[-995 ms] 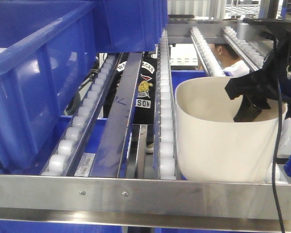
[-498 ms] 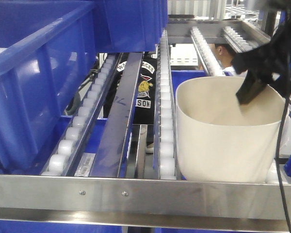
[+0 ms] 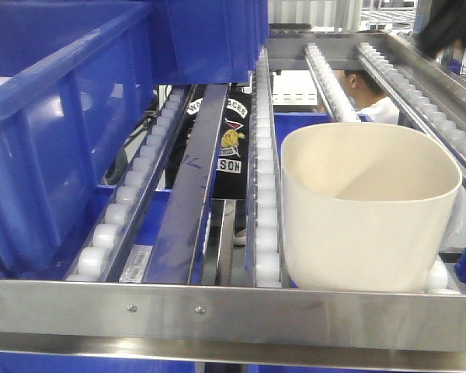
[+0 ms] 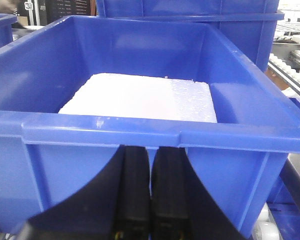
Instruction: Move white bin to right shelf second layer
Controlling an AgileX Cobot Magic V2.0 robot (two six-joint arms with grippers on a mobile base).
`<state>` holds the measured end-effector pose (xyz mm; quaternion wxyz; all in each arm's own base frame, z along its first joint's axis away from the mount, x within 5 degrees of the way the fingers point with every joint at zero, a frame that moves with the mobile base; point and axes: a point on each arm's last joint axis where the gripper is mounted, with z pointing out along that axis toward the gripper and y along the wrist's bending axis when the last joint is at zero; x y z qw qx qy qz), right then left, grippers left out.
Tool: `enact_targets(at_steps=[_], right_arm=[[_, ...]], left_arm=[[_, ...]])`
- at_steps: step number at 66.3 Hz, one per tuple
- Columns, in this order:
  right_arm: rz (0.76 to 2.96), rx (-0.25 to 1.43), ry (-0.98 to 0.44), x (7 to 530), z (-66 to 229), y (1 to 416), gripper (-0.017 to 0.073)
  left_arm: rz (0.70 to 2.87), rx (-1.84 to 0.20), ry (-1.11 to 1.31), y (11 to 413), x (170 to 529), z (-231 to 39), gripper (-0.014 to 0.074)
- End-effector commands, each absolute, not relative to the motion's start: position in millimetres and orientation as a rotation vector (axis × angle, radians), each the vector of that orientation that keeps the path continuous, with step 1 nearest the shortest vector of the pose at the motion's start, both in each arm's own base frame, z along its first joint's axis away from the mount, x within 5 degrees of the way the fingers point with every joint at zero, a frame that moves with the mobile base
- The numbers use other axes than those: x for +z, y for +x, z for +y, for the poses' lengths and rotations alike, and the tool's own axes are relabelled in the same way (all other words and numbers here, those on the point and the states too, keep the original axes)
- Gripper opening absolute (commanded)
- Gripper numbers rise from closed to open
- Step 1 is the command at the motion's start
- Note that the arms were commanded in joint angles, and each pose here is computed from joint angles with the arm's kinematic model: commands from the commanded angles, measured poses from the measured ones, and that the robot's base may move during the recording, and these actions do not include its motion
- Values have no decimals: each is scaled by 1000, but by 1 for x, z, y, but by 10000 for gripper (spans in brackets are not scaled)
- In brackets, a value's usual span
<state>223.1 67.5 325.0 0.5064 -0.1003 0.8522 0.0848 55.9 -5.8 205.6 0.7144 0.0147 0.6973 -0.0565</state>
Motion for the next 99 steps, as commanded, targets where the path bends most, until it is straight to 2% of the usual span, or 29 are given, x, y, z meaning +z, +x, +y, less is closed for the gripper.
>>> enact_targets(at_steps=[1, 4, 8, 30, 86, 99], right_arm=[[1882, 215, -234, 354, 62, 206, 117], [1844, 217, -225, 355, 58, 197, 40], [1788, 216, -209, 354, 52, 185, 61], [1559, 203, -144, 328, 29, 131, 56], [1543, 205, -143, 329, 29, 130, 56], [1515, 158, -92, 319, 18, 113, 56]], left_arm=[[1491, -142, 16, 57, 201, -6, 85], [1491, -142, 16, 57, 201, -6, 85], [1491, -142, 16, 57, 201, -6, 85], [1491, -142, 16, 57, 201, -6, 85], [1491, -142, 16, 57, 201, -6, 85], [1491, -142, 16, 57, 201, -6, 85]])
